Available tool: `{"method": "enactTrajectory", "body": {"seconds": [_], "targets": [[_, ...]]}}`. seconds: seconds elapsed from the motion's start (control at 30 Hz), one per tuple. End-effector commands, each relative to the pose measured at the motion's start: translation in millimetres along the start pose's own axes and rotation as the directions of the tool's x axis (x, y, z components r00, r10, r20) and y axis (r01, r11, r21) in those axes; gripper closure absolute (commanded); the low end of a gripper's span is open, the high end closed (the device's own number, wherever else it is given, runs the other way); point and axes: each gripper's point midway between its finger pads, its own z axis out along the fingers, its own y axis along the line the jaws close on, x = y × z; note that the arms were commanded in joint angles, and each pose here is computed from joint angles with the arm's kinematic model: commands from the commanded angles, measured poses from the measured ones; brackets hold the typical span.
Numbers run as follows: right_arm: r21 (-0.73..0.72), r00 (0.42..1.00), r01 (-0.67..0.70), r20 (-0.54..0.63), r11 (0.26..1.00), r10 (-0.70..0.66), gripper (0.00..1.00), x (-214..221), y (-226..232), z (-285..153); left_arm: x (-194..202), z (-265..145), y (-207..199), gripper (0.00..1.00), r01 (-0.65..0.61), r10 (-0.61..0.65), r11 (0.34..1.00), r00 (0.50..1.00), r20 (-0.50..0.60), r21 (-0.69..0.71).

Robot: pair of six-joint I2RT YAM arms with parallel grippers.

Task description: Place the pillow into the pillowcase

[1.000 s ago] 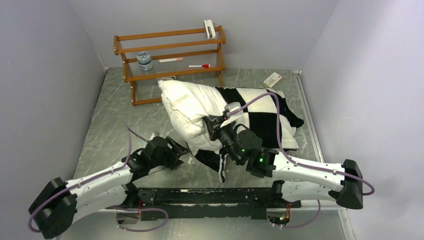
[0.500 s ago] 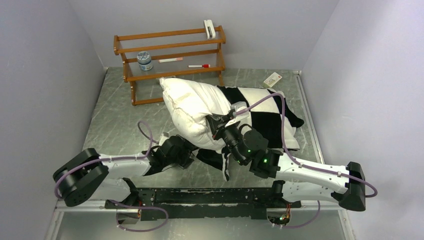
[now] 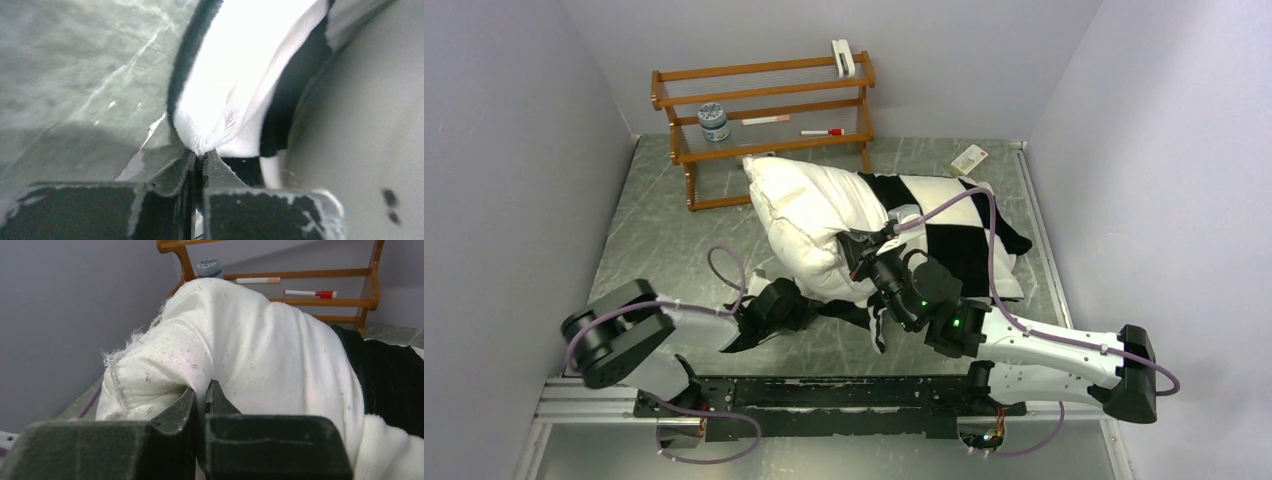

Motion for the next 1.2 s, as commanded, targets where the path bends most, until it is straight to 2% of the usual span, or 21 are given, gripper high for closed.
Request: {"method": "enactTrajectory", "body": {"seconds": [0.0, 0.1, 0.2, 0.33, 0.47, 0.57, 0.67, 0.77, 0.9, 1.03, 1.17], "targets": [[0.074, 0.995, -0.074, 0.070, 0.995, 0.069, 1.00, -25.3, -17.2, -3.4, -32.2, -30.8, -35.9, 0.95, -0.055, 0.030, 0.987, 0.986, 0.162, 0.151], [0.092, 0.998, -0.055, 0.020, 0.994, 0.053, 1.00, -9.7, -25.2, -9.7, -55.9, -74.0, -77.6, 0.95, -0.199, 0.125, 0.953, 0.945, 0.302, 0.228], [0.107, 0.998, -0.045, -0.040, 0.993, 0.050, 1.00, 8.0, -33.0, -18.6, -72.8, -123.5, -126.1, 0.95, -0.358, 0.223, 0.895, 0.875, 0.429, 0.265], [0.082, 0.991, -0.001, -0.132, 0.997, 0.012, 1.00, 26.5, -35.1, -29.2, -77.0, -160.4, -156.0, 0.95, -0.494, 0.321, 0.825, 0.810, 0.491, 0.275], [0.040, 0.972, 0.043, -0.233, 0.998, -0.033, 0.80, 27.0, -31.1, -38.6, -67.9, -178.6, -180.5, 0.95, -0.599, 0.386, 0.726, 0.761, 0.521, 0.338], [0.034, 0.962, 0.017, -0.274, 0.999, -0.007, 0.67, 2.9, -26.2, -45.5, -59.9, -188.1, -195.2, 0.95, -0.681, 0.459, 0.650, 0.706, 0.539, 0.338], [0.116, 0.965, -0.092, -0.236, 0.989, 0.117, 0.56, -44.0, -29.8, -50.6, -55.7, -191.8, -202.7, 0.95, -0.753, 0.523, 0.577, 0.639, 0.564, 0.318], [0.125, 0.971, -0.131, -0.185, 0.983, 0.153, 0.48, -80.9, -28.9, -51.8, -52.8, -195.4, -208.9, 0.95, -0.786, 0.543, 0.530, 0.603, 0.584, 0.318], [0.278, 0.984, -0.014, -0.166, 0.960, 0.063, 0.46, -99.8, -53.4, -45.4, -48.6, -203.6, -218.3, 0.95, -0.824, 0.550, 0.456, 0.557, 0.622, 0.335], [0.397, 0.976, 0.118, -0.216, 0.910, -0.033, 0.45, -104.4, -80.3, -32.6, -45.0, -209.4, -223.2, 0.95, -0.849, 0.554, 0.401, 0.525, 0.647, 0.345], [0.416, 0.943, 0.169, -0.331, 0.893, -0.024, 0.50, -84.5, -114.6, -1.6, -39.7, -213.7, -226.6, 0.95, -0.858, 0.550, 0.358, 0.513, 0.659, 0.369]]}}
